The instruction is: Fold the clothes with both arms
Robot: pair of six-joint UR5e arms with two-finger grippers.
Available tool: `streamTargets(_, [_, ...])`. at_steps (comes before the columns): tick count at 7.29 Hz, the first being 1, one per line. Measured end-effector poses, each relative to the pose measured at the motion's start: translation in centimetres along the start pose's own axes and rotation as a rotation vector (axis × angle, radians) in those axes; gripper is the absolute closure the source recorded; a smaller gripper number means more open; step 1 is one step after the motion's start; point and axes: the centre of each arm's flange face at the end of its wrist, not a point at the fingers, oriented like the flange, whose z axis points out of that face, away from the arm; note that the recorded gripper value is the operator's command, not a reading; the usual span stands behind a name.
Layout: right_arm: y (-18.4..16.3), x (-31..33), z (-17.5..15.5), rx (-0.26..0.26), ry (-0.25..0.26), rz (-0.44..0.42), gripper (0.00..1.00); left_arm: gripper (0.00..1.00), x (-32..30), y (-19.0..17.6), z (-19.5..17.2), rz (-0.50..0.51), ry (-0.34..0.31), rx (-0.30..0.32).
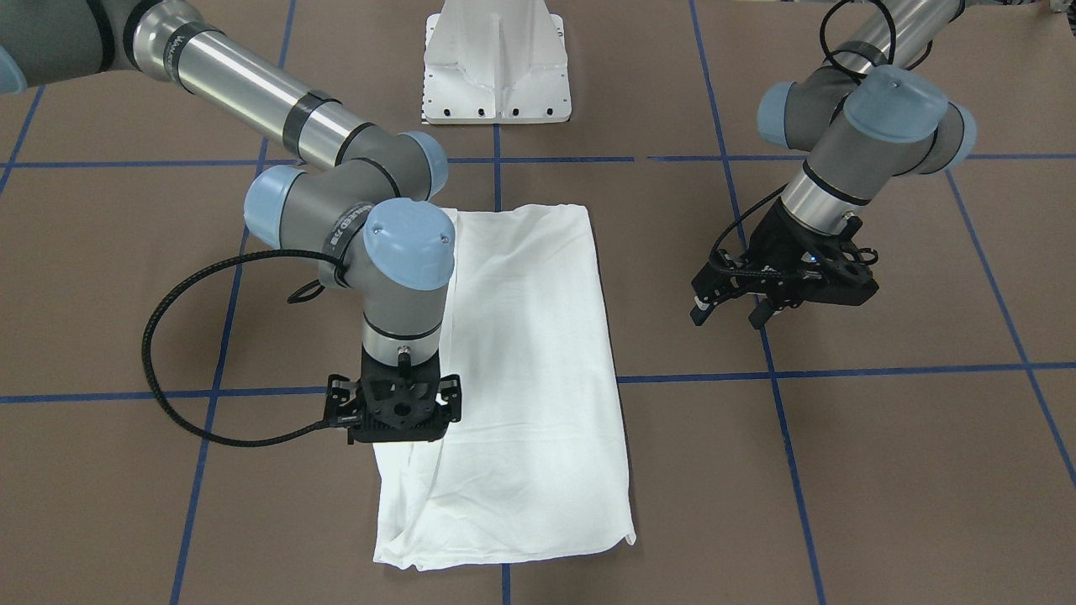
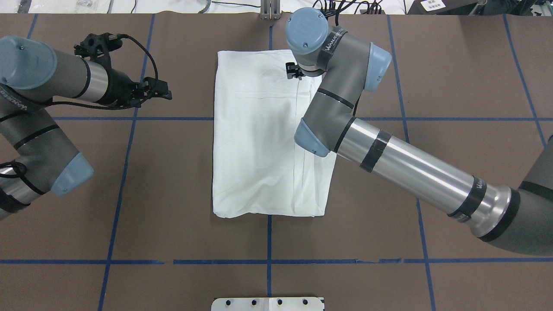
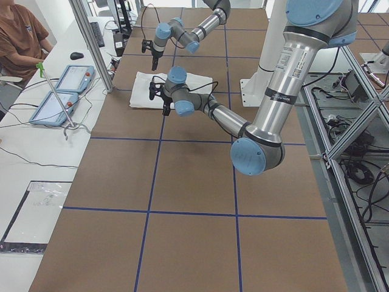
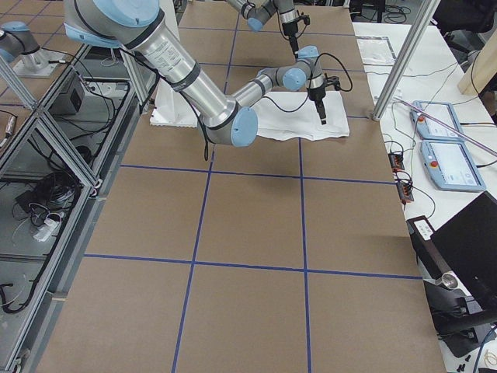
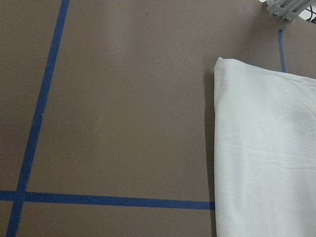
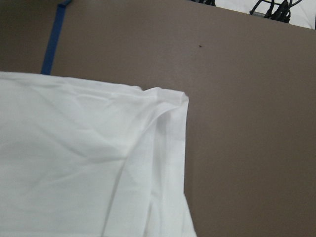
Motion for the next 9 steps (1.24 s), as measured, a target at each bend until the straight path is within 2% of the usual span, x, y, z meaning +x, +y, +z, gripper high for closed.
streamTargets(1, [2.9, -1.2, -1.5, -0.017, -0.020, -0.021, 0.00, 0.00, 0.1, 0.0, -0.1, 0.000, 0.001, -0.003])
streamTargets(4, [14.9, -2.3, -8.2, -0.097, -0.071, -0.126, 0.00, 0.00, -0.3, 0.4, -0.2, -0.003, 0.000, -0.031])
streamTargets(5, [18.4, -3.4, -9.5, -0.126, -0.080, -0.156, 0.00, 0.00, -0.6, 0.4, -0.2, -0.005, -0.004, -0.032])
streamTargets(7, [23.5, -5.6, -9.5, -0.169, -0.082, -0.209, 0.00, 0.00, -1.1, 0.4, -0.1, -0.008, -0.011, -0.031])
streamTargets(9, [25.5, -6.3, -8.2, -0.193, -0.064, -0.232, 0.00, 0.00, -1.1, 0.5, -0.1, -0.008, -0.012, -0.031])
